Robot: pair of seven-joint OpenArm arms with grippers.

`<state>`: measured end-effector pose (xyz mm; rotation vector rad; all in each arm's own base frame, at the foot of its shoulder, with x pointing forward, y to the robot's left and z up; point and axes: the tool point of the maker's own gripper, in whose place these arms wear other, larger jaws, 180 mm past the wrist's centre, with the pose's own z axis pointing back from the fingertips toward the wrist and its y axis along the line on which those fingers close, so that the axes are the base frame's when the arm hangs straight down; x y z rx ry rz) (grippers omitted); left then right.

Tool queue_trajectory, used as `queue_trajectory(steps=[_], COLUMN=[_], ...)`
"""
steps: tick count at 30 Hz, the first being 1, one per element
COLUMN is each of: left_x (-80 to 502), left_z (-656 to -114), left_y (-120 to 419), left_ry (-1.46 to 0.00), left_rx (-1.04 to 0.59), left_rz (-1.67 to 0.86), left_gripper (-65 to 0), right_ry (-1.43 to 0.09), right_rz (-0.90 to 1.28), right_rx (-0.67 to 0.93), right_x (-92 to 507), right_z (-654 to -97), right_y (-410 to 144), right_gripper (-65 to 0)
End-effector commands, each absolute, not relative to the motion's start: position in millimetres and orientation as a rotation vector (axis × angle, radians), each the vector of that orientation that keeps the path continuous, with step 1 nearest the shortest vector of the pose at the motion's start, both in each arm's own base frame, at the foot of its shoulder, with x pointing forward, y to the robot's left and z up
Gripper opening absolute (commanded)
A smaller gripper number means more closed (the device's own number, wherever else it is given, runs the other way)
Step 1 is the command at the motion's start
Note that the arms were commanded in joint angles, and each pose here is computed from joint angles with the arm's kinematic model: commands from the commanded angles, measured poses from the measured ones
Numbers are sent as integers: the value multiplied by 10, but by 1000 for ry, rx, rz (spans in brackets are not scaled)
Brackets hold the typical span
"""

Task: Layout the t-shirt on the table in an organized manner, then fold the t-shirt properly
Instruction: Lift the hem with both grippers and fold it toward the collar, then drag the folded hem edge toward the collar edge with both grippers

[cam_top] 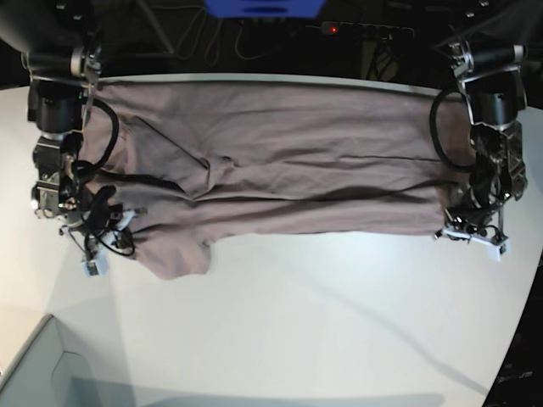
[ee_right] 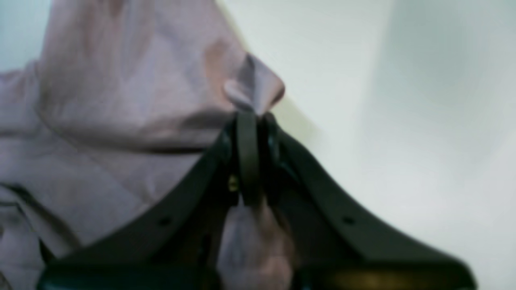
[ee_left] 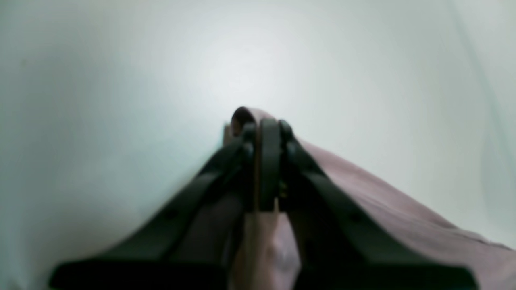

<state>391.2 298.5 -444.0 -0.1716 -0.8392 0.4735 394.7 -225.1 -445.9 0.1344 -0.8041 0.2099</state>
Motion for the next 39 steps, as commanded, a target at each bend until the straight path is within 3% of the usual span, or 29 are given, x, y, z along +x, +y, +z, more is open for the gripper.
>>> queue_trajectory(steps=[1,17,34,39], left_x=[4156,4344,4330,4436], left_z=[-4130,-3731,-3736,-3434], left_y=[3084,3088,3091,3108], left_ry=[-931,-1038,-1045,-1165], left_rx=[-171,-169,-168,-151], left_rz=[466,428,427,401], left_gripper=[-648,-648,-648,-648], right_ry=[-896,-1114,-1165,-1140], right_rz=[207,282,227,217], right_rx=[133,80,37,37], right_x=[4181,4221,3444,3207], right_z=[-4167,-3474,-3401,-3477], right_y=[-2313,-2097,-2037,-2002], right_gripper=[-650,-650,-650,-650])
